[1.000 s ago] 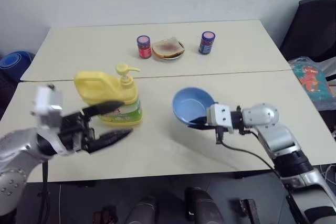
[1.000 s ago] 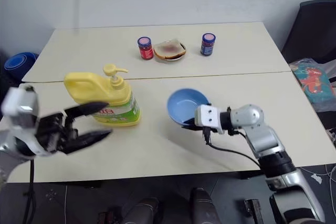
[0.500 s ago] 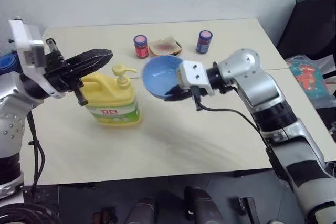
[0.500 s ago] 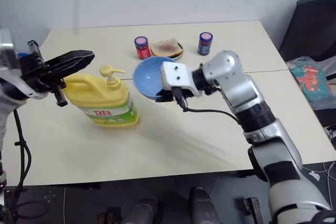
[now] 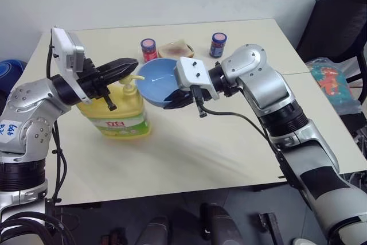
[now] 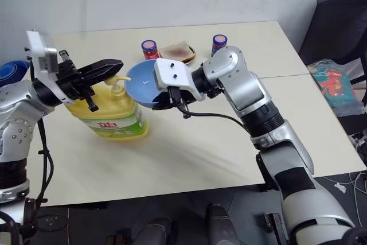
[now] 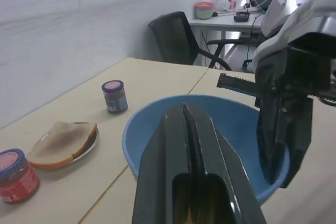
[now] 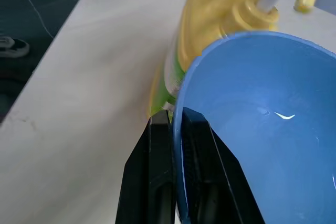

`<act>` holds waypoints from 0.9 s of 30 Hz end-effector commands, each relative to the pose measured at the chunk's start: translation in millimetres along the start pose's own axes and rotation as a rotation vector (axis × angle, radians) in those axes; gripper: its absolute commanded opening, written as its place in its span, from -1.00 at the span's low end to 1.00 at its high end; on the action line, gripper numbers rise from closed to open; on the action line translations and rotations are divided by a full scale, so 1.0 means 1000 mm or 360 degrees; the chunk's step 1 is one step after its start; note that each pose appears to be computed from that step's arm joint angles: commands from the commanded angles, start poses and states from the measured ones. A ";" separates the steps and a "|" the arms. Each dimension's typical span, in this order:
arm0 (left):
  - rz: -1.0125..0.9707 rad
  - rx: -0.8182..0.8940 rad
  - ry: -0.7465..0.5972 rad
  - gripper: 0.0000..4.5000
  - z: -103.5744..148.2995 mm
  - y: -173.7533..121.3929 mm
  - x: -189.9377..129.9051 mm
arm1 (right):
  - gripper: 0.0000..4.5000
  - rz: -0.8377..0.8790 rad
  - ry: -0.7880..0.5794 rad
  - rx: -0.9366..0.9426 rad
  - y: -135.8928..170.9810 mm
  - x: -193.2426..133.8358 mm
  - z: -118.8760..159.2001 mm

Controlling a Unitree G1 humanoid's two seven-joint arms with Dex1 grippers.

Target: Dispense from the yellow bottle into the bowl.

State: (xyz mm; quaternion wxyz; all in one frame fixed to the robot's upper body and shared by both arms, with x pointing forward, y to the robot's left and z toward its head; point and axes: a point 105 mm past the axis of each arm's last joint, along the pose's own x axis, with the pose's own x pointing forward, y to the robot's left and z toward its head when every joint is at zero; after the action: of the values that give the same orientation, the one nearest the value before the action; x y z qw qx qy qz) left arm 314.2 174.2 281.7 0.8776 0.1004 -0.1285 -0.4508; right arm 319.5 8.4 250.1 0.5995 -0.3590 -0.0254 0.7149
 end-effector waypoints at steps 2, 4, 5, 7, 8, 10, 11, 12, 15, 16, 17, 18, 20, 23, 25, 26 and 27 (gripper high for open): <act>0.0066 0.0010 0.0053 -0.98 0.000 0.003 -0.002 | -1.00 0.0022 -0.0095 -0.0099 0.000 -0.004 0.028; 0.0086 0.0001 0.0126 -0.98 -0.007 0.005 -0.001 | -1.00 0.0000 -0.0090 -0.0095 -0.003 -0.004 0.029; 0.0085 -0.0008 0.0153 -0.98 -0.009 0.005 -0.002 | -1.00 -0.0004 -0.0087 -0.0094 -0.003 -0.004 0.030; 0.0088 -0.0063 0.0185 -0.98 -0.014 0.004 -0.001 | -1.00 -0.0004 -0.0084 -0.0089 -0.004 -0.004 0.030; 0.0093 -0.0076 0.0203 -0.98 -0.016 0.004 -0.001 | -1.00 -0.0003 -0.0081 -0.0086 -0.004 -0.004 0.030; 0.0116 -0.0096 0.0252 -0.98 -0.022 0.005 -0.001 | -1.00 0.0000 -0.0073 -0.0079 -0.004 -0.004 0.029; 0.0131 -0.0123 0.0294 -0.98 -0.027 0.005 -0.001 | -1.00 -0.0001 -0.0070 -0.0076 -0.004 -0.004 0.028; 0.0138 -0.0140 0.0328 -0.98 -0.032 0.005 -0.001 | -1.00 0.0000 -0.0068 -0.0074 -0.004 -0.003 0.028; 0.0143 -0.0192 0.0419 -0.98 -0.047 0.001 -0.003 | -1.00 -0.0001 -0.0068 -0.0069 -0.004 -0.002 0.027; 0.0143 -0.0201 0.0440 -0.98 -0.050 -0.001 -0.003 | -1.00 0.0000 -0.0069 -0.0068 -0.003 -0.002 0.027; 0.0157 -0.0226 0.0451 -0.98 -0.055 -0.002 -0.004 | -1.00 0.0000 -0.0070 -0.0067 -0.003 -0.002 0.026; 0.0167 -0.0241 0.0458 -0.98 -0.058 -0.003 -0.005 | -1.00 0.0001 -0.0071 -0.0065 -0.003 -0.001 0.026; 0.0185 -0.0278 0.0480 -0.98 -0.067 -0.005 -0.007 | -1.00 0.0003 -0.0076 -0.0059 -0.003 -0.001 0.026; 0.0193 -0.0328 0.0464 -0.98 -0.073 -0.008 -0.008 | -1.00 0.0008 -0.0080 -0.0054 -0.002 0.000 0.025; 0.0198 -0.0335 0.0469 -0.98 -0.076 -0.009 -0.009 | -1.00 0.0011 -0.0081 -0.0050 -0.002 0.001 0.025; 0.0210 -0.0346 0.0466 -0.98 -0.077 -0.009 -0.010 | -1.00 0.0013 -0.0081 -0.0047 -0.002 0.001 0.024; 0.0216 -0.0354 0.0466 -0.98 -0.078 -0.009 -0.011 | -1.00 0.0014 -0.0082 -0.0043 -0.001 0.001 0.023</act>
State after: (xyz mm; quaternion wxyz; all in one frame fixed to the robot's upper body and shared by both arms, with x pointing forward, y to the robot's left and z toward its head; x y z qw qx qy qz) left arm 318.0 175.1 261.6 0.9111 0.0876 -0.0699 -0.3966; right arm 315.2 14.0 254.0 0.5981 -0.3466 -0.0175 0.7224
